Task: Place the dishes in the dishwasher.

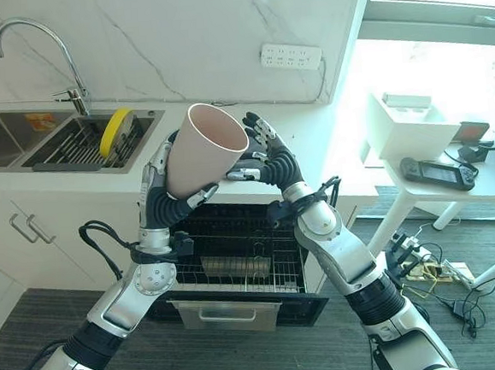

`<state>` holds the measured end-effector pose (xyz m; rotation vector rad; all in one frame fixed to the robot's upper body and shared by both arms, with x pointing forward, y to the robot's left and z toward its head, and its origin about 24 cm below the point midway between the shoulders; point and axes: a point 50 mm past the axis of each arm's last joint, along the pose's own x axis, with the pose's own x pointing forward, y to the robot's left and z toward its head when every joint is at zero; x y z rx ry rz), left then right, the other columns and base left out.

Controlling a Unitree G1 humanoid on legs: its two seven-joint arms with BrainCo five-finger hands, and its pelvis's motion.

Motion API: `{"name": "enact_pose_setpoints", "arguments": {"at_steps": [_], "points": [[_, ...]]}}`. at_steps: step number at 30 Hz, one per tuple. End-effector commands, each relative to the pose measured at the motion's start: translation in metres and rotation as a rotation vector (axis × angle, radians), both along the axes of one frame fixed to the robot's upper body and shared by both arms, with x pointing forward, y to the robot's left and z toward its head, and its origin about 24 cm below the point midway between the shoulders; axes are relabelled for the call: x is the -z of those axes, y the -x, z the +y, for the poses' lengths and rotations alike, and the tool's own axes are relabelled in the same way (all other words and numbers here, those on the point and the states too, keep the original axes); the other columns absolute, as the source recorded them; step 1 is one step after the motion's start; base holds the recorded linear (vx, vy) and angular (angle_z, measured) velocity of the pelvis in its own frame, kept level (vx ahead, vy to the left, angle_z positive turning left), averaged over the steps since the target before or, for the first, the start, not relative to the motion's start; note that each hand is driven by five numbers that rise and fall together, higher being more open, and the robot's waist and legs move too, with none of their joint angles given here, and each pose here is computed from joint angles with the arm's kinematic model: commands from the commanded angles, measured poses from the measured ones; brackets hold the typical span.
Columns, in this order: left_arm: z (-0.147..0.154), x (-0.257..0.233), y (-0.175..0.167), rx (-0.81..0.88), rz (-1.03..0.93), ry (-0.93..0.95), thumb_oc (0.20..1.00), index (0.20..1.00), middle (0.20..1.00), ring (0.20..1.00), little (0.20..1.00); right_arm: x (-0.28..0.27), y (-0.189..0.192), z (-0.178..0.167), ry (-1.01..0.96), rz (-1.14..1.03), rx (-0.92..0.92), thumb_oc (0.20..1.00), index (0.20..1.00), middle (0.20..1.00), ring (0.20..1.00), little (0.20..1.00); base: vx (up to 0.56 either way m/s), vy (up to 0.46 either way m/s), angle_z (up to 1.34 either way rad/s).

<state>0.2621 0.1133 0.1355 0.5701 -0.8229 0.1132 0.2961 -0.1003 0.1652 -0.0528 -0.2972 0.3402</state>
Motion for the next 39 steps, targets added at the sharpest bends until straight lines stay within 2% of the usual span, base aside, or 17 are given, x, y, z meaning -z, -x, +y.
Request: {"name": "enact_pose_setpoints", "arguments": {"at_steps": [1,11,27,39], "points": [[-0.019,-0.024,-0.012,0.071,-0.107,-0.031,0.200,0.200,0.200,0.200,0.200,-0.042,-0.007,0.018,-0.016,-0.148,-0.045,1.000,1.000,1.000,1.000,1.000,0.00,0.000,0.00],[-0.017,-0.029,-0.013,0.067,-0.079,-0.019,0.200,0.200,0.200,0.200,0.200,-0.051,0.003,0.027,-0.028,-0.184,-0.123,1.000,1.000,1.000,1.000,1.000,0.00,0.000,0.00],[0.005,-0.043,-0.011,0.012,-0.015,-0.018,0.200,0.200,0.200,0.200,0.200,-0.071,0.039,0.026,-0.089,-0.254,-0.381,1.000,1.000,1.000,1.000,1.000,-0.01,-0.001,0.00],[0.001,-0.090,-0.013,0.059,-0.031,-0.041,0.200,0.200,0.200,0.200,0.200,-0.080,0.035,0.040,-0.176,-0.209,-0.429,1.000,1.000,1.000,1.000,1.000,0.00,0.006,0.00]]}}
